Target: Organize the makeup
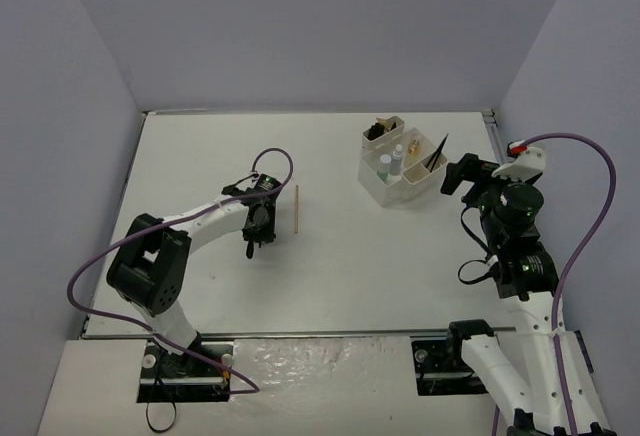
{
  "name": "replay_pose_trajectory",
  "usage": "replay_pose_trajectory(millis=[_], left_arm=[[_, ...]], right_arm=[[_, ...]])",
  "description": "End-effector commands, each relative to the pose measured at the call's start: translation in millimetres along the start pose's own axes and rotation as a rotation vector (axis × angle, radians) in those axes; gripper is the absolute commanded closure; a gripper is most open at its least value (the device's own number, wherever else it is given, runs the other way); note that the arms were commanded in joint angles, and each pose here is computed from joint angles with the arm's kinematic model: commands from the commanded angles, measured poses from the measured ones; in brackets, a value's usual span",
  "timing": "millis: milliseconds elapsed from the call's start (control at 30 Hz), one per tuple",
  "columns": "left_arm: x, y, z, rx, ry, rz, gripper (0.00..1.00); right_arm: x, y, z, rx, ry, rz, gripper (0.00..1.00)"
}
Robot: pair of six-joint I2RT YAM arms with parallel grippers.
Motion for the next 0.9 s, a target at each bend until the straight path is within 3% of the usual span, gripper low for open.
replay_pose_trajectory(millis=[0,567,867], left_arm=[[23,-9,2,0.008,-0.01,-0.063,0.78],[17,0,3,0.011,0.003,-0.014,0.82],[15,6,1,0.01,0.005,0.009,0.92]], right_arm=[[17,0,9,0.03,0.015,-0.069,0.0],[15,1,7,0.024,0.012,-0.067,0.0],[16,1,8,0.024,0.011,-0.068,0.0]])
Point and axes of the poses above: each gripper's point midway between its finger pads, its own y axis out along the fingers, its own z axis along the line the jaws close on, x = y × z, the point moved 1 cm from there along -y, back along the fingers, and after that the axes turned 10 degrees about y, right-handed, at the moved point
